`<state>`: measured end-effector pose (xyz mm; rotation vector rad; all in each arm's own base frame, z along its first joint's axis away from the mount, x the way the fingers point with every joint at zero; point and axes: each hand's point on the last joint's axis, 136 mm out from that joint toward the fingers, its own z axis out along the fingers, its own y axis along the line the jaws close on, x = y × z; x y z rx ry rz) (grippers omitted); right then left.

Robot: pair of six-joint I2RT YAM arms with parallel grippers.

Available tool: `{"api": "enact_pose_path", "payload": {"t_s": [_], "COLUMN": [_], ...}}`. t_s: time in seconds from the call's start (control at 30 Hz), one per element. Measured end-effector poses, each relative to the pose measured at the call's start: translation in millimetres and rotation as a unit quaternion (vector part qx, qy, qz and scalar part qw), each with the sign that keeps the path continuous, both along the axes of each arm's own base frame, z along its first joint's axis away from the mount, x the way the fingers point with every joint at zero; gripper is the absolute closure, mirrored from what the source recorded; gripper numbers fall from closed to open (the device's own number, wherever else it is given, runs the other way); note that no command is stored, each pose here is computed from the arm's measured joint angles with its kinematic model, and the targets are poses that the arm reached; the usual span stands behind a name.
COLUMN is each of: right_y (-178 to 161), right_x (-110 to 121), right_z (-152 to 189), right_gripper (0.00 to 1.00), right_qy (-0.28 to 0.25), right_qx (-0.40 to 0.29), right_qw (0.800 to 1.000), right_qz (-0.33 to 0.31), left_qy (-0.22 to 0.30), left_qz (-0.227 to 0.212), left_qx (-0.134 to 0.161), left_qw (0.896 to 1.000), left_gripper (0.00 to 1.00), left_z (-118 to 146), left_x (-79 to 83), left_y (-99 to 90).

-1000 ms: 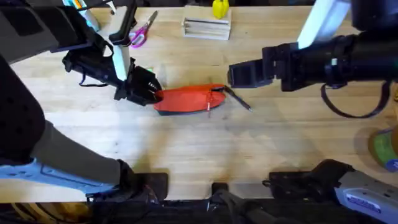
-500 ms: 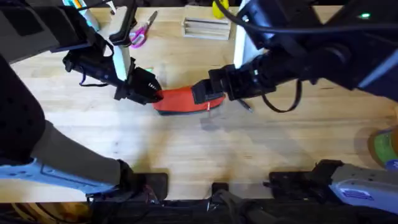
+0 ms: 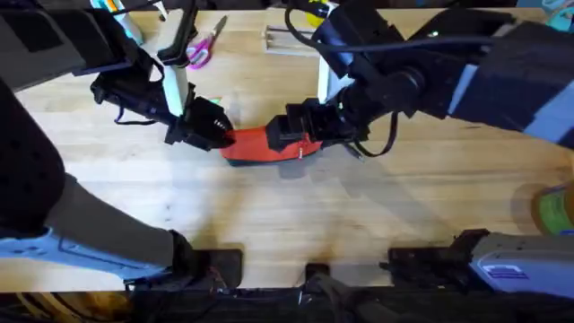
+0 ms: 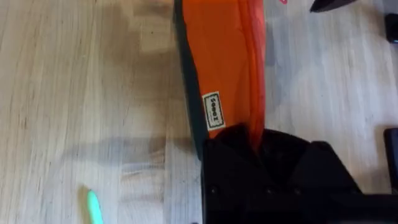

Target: Unzip the bag, pick up the pens from the table one at a time and place them inside, then zip the bag closed.

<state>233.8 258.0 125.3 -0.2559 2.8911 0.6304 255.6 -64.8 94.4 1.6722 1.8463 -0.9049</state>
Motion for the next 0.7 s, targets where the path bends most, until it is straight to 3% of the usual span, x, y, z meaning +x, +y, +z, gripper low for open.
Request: {"api": "enact_pose_path", "payload": {"t_s": [0.33, 0.57, 0.7], "right_y": [12, 19, 17], "right_x": [12, 22, 22], "right_z": [-10, -7, -9], "right_gripper": [0.019, 0.189, 0.344], "right_qy": [0.008, -0.007, -0.009], "right_qx": [0.014, 0.03, 0.025], "right_qw": [0.999, 0.999, 0.999], "right_qz": [-0.032, -0.041, -0.044], "left_qy": [0.001, 0.001, 0.001], "left_qz": [0.0, 0.0, 0.0], "left_qx": [0.0, 0.0, 0.0], "left_qw": [1.0, 1.0, 1.0], "left_gripper": [0.956, 0.956, 0.957], "left_z": [0, 0, 0], "left_x": [-0.5, -0.3, -0.4], "left_y": [-0.1, 0.0, 0.1]}}
